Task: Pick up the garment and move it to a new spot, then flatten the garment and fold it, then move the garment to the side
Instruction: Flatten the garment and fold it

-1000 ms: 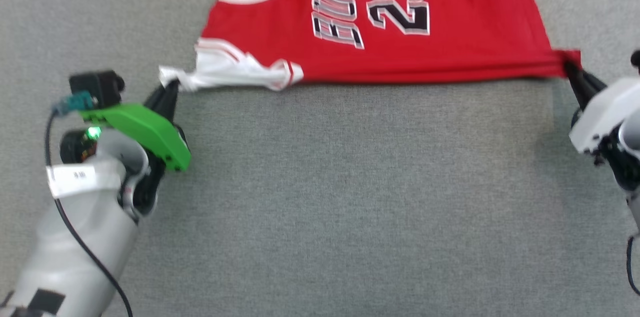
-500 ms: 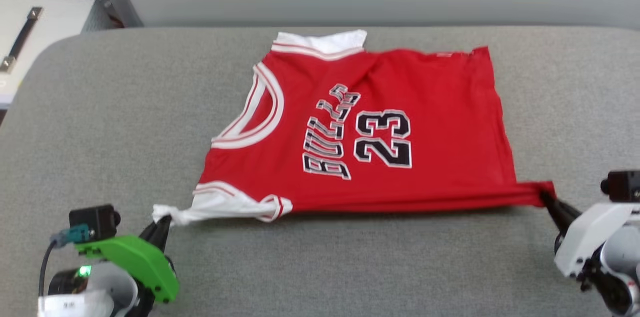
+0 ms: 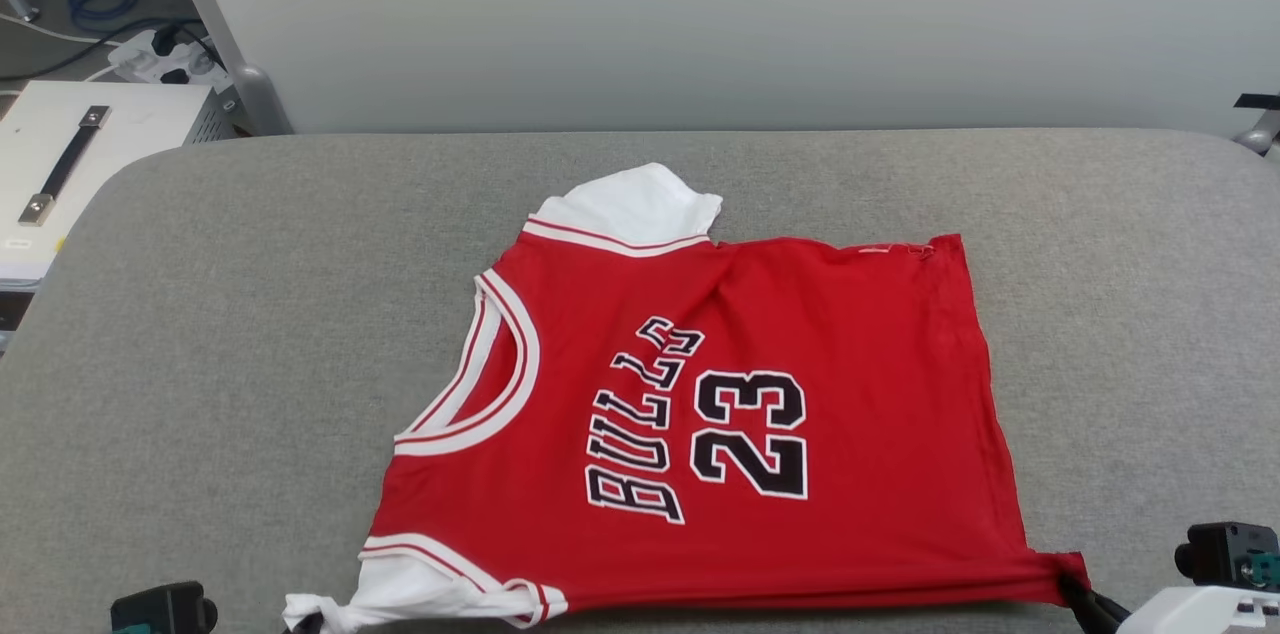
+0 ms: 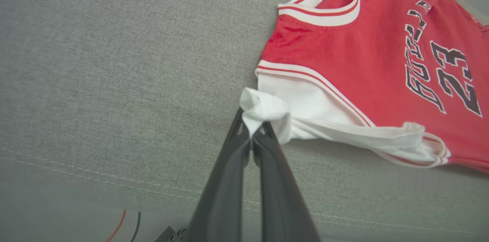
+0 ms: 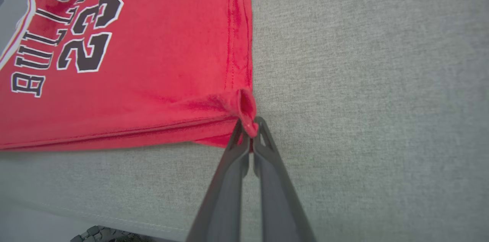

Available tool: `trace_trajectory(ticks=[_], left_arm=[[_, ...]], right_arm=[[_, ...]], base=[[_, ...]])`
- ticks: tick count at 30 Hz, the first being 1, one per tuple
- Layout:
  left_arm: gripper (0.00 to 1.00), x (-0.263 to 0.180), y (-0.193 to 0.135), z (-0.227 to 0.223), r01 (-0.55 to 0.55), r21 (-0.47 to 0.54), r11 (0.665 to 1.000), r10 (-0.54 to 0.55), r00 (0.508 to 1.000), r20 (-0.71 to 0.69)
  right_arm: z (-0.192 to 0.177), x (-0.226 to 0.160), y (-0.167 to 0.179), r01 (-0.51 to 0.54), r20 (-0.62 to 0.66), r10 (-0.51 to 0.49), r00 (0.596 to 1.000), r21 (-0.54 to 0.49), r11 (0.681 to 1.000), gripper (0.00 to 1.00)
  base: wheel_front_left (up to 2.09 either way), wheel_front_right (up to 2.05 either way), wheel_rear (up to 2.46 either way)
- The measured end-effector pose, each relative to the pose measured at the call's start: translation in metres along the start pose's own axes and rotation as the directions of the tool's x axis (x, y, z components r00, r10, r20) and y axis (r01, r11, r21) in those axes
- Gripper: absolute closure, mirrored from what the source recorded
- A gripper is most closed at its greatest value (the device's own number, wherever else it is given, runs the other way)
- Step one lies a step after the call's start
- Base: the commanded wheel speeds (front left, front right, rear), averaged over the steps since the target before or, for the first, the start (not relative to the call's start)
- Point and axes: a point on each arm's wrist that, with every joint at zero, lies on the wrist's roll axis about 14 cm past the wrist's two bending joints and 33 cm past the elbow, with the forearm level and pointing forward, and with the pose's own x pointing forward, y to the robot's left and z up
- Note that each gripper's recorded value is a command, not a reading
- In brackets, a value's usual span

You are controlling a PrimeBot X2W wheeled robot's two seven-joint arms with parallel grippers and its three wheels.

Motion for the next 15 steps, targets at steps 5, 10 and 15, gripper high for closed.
trace_trajectory(ticks=[5, 10, 15], left_arm=[[1.0, -0.011, 0.003, -0.006, -0.014, -0.012, 1.0, 0.014, 1.0, -0.027], [1.0, -0.009, 0.0, 0.004, -0.008, 0.01, 1.0, 0.008, 1.0, -0.016], [1.0, 0.008, -0.012, 0.031, 0.018, 0.048, 0.999, -0.02, 0.999, 0.037]], right_arm=[[-0.01, -0.01, 0.0, 0.018, -0.011, -0.017, 1.0, 0.021, 1.0, 1.0], [-0.003, -0.01, 0.004, 0.021, 0.005, -0.021, 1.0, -0.006, 1.0, 1.0], [0.02, 0.002, 0.008, 0.015, 0.043, -0.013, 0.999, -0.038, 0.999, 1.0]], base=[[0.0, 0.0, 0.0], [0.0, 0.0, 0.0], [0.0, 0.0, 0.0]])
